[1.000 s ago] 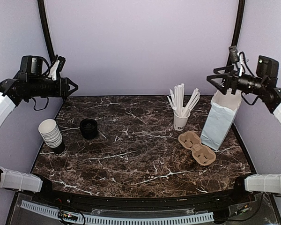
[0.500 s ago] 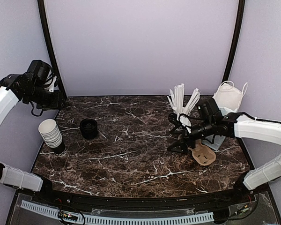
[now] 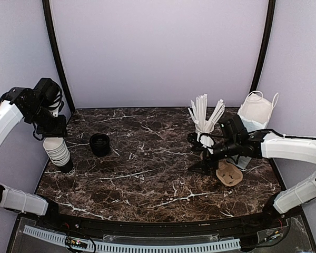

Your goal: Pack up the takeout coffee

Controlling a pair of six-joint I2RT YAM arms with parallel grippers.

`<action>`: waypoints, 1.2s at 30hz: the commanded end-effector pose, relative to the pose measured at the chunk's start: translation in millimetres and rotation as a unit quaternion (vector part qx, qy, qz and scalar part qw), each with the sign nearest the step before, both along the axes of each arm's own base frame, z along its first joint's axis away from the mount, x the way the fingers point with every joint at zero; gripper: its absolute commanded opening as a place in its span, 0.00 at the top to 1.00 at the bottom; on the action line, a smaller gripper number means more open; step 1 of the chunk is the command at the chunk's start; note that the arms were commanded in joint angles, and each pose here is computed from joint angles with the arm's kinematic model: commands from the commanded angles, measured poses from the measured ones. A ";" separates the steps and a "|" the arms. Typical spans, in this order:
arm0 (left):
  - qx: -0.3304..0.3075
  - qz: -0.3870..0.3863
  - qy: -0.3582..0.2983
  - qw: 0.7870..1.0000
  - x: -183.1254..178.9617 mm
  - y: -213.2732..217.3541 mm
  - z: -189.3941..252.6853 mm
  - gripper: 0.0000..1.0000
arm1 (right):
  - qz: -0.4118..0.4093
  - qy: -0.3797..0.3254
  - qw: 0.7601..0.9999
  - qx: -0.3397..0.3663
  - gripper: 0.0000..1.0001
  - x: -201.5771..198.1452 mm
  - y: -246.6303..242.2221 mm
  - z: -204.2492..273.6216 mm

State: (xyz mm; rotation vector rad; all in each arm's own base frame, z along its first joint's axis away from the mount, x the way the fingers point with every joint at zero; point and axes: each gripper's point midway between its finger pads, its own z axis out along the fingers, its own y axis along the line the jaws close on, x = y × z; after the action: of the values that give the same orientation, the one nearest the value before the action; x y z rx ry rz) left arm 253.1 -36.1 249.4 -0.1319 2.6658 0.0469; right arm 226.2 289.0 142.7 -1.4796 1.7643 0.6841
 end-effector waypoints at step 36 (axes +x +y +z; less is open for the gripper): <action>0.085 0.023 0.091 0.992 -4.9 24.8 -42.9 1.00 | 0.000 -0.048 0.999 -0.001 0.05 6.7 -1.2 8.9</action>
State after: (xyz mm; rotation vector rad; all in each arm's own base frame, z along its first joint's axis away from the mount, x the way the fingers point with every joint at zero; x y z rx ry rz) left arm 248.1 -15.8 202.6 -0.1233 2.8295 0.2910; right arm 232.6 286.4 147.9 -1.4854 1.7263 0.6150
